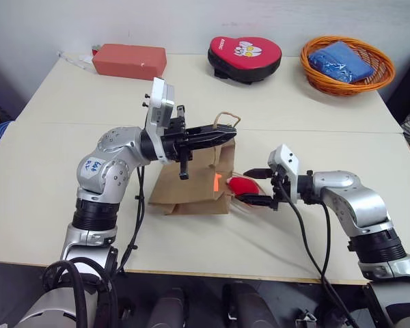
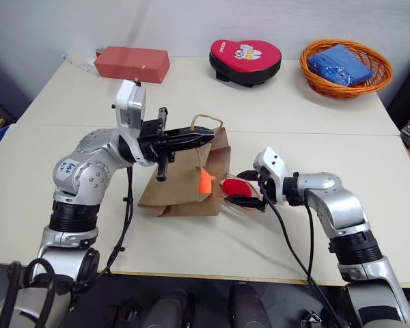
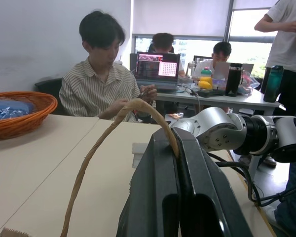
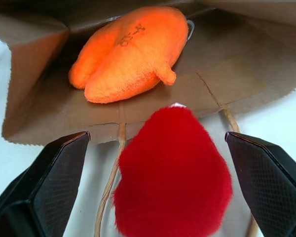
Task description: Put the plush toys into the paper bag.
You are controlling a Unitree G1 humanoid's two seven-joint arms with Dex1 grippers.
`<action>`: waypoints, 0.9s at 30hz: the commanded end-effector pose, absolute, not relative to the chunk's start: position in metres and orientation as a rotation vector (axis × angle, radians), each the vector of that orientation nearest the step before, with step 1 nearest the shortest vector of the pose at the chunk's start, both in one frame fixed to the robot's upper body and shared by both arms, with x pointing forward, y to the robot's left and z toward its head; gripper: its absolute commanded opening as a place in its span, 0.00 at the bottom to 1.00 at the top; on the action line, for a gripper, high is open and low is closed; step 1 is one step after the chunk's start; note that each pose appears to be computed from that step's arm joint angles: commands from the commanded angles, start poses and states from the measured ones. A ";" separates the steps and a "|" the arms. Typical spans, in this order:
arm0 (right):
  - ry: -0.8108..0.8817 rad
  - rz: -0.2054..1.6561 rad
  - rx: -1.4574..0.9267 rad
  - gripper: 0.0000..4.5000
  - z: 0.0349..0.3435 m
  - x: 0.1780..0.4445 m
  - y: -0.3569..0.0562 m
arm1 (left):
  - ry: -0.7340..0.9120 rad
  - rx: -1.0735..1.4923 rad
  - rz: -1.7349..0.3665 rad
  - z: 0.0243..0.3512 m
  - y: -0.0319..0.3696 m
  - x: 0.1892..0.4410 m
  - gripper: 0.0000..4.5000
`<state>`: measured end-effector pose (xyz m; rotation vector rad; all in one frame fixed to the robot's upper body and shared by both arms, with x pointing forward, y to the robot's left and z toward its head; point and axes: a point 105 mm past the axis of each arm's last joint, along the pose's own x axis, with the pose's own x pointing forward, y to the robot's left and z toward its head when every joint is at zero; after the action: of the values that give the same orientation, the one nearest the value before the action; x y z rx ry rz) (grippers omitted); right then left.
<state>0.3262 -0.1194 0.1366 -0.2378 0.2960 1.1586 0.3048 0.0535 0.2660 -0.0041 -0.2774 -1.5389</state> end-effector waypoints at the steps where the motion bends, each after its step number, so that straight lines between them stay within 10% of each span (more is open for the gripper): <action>1: 0.284 1.175 -0.259 0.72 0.140 0.324 -0.119 | -0.321 0.016 -1.560 0.275 0.055 0.296 0.00; 11: 0.207 1.213 -0.267 0.02 0.160 0.322 -0.119 | -0.298 0.023 -1.568 0.271 0.057 0.292 0.00; 23: 0.177 1.246 -0.214 0.02 0.183 0.309 -0.133 | -0.227 0.042 -1.627 0.262 0.063 0.282 0.00; 27: 0.208 1.226 -0.298 0.22 0.162 0.307 -0.121 | -0.226 0.048 -1.628 0.262 0.062 0.283 0.00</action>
<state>0.3106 -0.1279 0.1633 -0.2440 0.2323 1.2218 0.2905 0.0636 0.2519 0.0099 -0.1809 -1.5997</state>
